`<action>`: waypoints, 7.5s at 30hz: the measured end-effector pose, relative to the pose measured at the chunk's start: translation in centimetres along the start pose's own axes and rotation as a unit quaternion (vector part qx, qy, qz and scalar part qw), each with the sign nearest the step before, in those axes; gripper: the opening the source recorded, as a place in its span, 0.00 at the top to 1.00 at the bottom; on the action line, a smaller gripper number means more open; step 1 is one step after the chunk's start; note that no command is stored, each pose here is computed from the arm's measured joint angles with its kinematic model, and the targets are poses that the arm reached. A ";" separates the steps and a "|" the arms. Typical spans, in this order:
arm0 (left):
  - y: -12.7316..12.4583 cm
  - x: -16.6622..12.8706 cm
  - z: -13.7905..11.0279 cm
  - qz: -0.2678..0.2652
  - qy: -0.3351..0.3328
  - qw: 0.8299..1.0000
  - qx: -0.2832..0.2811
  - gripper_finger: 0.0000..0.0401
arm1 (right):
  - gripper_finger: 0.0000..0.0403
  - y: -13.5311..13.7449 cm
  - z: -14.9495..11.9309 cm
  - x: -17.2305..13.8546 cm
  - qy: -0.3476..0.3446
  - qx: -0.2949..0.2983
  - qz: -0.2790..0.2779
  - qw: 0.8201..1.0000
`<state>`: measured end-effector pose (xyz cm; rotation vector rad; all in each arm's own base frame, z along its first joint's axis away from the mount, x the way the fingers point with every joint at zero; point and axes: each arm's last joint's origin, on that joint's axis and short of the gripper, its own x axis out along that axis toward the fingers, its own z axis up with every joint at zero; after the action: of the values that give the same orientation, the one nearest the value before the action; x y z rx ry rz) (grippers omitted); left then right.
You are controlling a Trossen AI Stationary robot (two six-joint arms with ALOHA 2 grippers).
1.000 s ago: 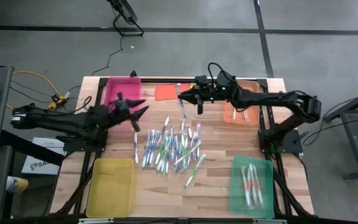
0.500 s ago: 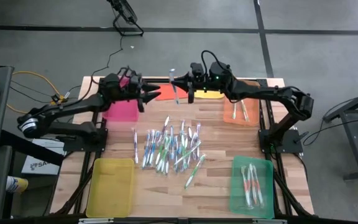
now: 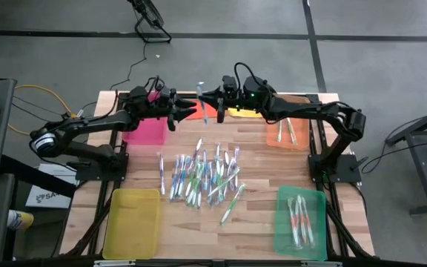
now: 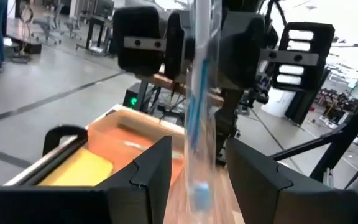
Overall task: Pick & Place Toothbrushes
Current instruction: Put the blue toothbrush into the red bin, then put the purple toothbrush into the yellow bin
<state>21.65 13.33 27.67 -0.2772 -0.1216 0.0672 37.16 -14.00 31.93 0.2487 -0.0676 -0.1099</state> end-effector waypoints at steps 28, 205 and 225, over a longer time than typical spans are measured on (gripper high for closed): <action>0.2 0.2 -0.4 0.001 0.010 1.000 -0.018 0.96 | 0.96 -0.3 -1.1 2.7 0.016 0.019 0.003 1.000; -11.6 -1.0 -10.3 0.370 0.482 0.765 -0.214 0.98 | 0.40 3.8 6.9 -21.6 0.332 0.069 -0.444 0.829; -24.4 -5.8 -5.8 0.378 0.527 0.707 -0.281 0.98 | 0.40 4.0 6.7 -22.4 0.349 0.060 -0.460 0.814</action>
<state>17.89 -12.07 28.28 -0.9339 1.1689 0.6897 14.84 -9.15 38.23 0.4205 0.8016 -0.9812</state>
